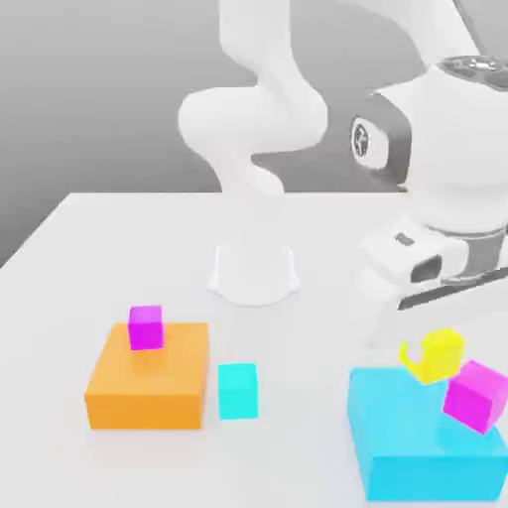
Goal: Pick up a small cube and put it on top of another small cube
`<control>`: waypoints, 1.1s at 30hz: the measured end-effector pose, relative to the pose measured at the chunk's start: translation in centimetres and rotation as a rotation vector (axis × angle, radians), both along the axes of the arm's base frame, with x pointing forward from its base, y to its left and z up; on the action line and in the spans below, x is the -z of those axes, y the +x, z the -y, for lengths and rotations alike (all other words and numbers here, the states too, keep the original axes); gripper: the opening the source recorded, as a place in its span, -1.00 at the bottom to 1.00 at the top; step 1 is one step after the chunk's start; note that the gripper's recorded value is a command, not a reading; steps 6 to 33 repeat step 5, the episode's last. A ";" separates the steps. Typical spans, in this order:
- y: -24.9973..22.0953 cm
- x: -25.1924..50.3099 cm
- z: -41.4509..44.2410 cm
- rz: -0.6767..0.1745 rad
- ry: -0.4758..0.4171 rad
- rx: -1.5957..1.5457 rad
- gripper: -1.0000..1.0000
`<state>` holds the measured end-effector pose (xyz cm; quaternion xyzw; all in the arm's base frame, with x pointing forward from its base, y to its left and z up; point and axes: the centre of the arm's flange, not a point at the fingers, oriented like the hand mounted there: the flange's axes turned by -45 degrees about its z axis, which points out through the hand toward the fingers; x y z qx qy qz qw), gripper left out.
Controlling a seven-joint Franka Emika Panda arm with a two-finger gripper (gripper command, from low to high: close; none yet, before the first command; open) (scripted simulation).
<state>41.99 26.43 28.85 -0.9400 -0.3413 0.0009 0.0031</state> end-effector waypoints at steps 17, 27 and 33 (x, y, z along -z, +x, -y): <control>0.1 2.4 -0.2 0.002 -0.003 -0.022 1.00; 0.1 2.4 -0.2 0.002 -0.003 -0.022 1.00; 0.1 2.4 -0.2 0.002 -0.003 -0.022 1.00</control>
